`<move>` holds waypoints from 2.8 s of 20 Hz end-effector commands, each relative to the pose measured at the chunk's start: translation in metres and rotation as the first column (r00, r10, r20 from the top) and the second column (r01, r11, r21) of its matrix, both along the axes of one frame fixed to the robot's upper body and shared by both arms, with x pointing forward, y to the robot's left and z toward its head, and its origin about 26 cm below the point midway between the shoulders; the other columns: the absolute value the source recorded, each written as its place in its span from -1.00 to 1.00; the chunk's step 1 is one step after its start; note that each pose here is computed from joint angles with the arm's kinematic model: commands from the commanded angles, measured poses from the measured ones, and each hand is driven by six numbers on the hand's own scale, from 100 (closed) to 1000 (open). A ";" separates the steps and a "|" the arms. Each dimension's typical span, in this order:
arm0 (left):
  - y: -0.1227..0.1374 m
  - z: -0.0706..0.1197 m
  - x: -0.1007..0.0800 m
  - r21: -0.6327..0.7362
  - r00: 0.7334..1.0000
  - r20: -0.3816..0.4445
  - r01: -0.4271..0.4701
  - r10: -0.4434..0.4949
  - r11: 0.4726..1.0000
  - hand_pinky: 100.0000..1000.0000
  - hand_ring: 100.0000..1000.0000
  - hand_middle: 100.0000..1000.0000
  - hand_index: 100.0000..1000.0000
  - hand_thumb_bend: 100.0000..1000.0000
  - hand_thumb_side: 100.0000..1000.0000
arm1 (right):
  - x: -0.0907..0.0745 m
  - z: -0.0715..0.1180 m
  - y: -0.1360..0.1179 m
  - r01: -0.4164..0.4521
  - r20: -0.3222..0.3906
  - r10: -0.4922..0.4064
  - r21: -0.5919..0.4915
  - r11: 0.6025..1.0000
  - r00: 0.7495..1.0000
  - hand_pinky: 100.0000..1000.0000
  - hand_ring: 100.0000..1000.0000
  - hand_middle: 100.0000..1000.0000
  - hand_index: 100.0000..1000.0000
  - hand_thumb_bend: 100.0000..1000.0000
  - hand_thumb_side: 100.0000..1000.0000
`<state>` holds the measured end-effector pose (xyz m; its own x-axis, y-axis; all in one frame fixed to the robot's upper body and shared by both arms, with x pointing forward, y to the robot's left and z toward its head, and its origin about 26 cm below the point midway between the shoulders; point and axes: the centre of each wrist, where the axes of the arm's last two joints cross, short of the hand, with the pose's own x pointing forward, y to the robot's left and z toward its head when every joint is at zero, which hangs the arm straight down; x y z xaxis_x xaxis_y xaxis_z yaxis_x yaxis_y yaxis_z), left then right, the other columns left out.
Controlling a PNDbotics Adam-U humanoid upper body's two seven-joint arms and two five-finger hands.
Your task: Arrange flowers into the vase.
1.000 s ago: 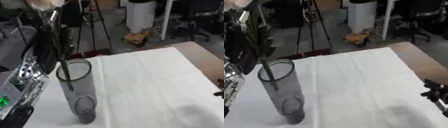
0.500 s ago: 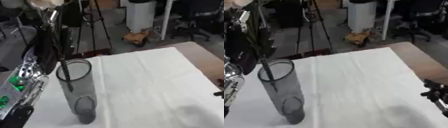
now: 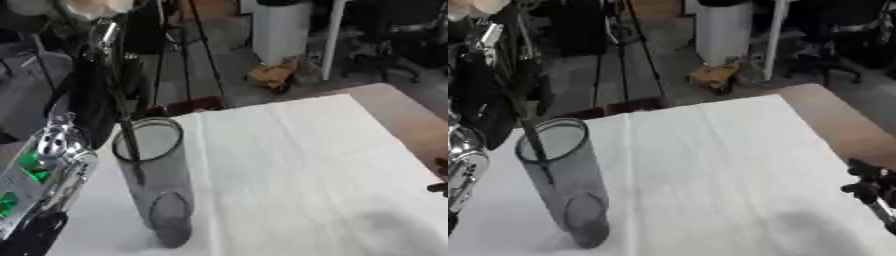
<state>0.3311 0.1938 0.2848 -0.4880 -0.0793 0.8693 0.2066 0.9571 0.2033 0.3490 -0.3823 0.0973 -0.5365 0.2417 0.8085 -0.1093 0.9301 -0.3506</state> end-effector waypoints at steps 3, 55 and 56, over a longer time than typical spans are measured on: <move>0.002 0.009 -0.004 0.007 0.999 0.037 0.002 -0.002 1.000 -0.82 -0.51 -1.00 -0.96 -0.27 0.92 | 0.001 0.014 -0.004 -0.002 0.039 0.002 -0.020 1.000 0.999 0.25 0.93 -0.36 0.36 -0.18 -0.02; 0.018 -0.006 -0.001 0.229 0.993 0.118 -0.002 -0.026 0.973 -0.46 -0.10 -0.43 -0.40 -0.24 0.91 | -0.001 0.013 -0.006 0.003 0.032 -0.002 -0.027 1.000 0.999 0.25 0.93 -0.36 0.35 -0.18 -0.03; 0.019 -0.007 -0.001 0.236 0.993 0.118 -0.003 -0.025 0.972 -0.46 -0.09 -0.42 -0.39 -0.24 0.91 | -0.001 0.013 -0.006 0.003 0.032 -0.002 -0.027 1.000 0.999 0.25 0.93 -0.36 0.35 -0.18 -0.03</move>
<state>0.3316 0.2055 0.2686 -0.5665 -0.2371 0.7892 0.2097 0.8847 0.4163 0.3488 -0.3825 0.0970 -0.5374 0.2424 0.8077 -0.1107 0.9292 -0.3525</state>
